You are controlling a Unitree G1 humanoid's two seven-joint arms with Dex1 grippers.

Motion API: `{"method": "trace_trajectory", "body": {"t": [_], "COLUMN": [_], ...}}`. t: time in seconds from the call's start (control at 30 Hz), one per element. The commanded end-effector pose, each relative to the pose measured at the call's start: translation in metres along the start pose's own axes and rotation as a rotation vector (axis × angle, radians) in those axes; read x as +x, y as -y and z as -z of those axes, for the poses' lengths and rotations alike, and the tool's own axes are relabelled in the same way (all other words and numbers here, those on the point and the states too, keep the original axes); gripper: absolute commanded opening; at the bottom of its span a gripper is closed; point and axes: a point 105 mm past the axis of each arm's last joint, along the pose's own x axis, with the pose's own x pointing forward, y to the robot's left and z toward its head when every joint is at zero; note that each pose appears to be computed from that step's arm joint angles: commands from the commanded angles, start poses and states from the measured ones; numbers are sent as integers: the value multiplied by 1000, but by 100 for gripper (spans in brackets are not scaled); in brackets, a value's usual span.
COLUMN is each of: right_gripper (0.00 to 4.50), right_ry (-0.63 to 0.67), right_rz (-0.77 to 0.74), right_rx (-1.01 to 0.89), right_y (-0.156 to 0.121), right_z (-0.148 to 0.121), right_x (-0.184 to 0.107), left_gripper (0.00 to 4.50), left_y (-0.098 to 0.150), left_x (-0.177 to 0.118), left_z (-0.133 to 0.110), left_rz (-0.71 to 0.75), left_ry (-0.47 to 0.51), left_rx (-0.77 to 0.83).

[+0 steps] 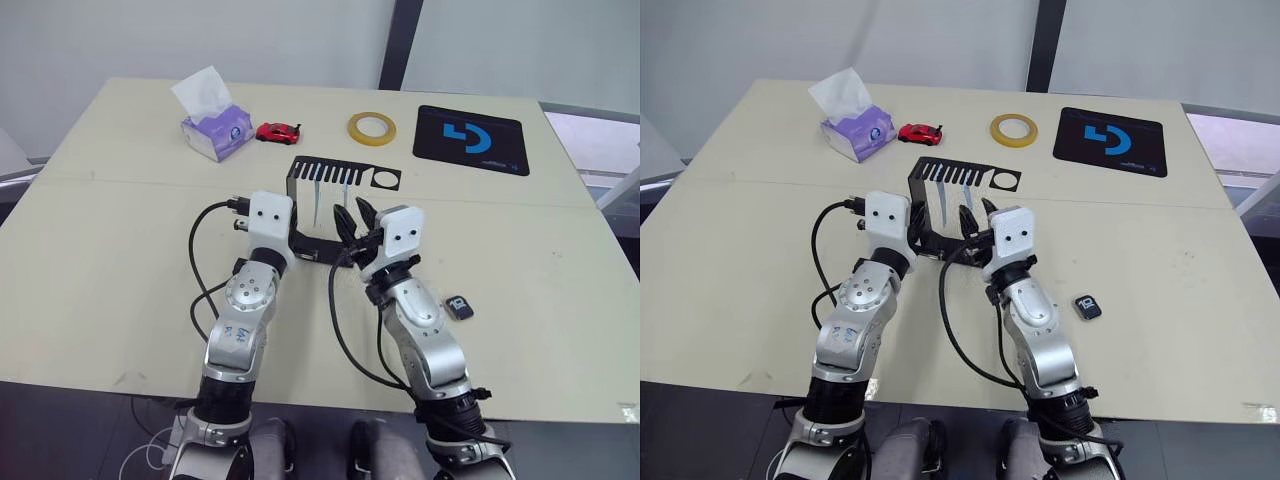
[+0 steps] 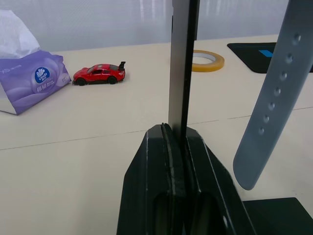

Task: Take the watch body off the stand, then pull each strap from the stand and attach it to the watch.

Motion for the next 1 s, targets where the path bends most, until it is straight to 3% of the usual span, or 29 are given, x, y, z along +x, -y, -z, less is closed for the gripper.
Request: {"method": "trace_trajectory", "body": {"t": [0.03,0.3,0.6,1.0], "right_gripper": [4,4,4,4], "right_ry": [70,96,168,150], "right_rz": [-8,-10,-130,-215], "right_rx": [2,-23,-160,-235], "right_y": [-5,-3,-12,-23], "right_z": [-15,-21,-37,-33], "right_x": [4,2,-10,-20], "left_gripper": [0,0,0,0], "left_y": [3,4,3,3], "left_x": [0,0,0,-1], "left_z": [-5,-5,-3,-3], "left_rz": [11,17,16,21], "left_ry": [12,12,8,7], "left_rx": [-2,-2,3,12]}}
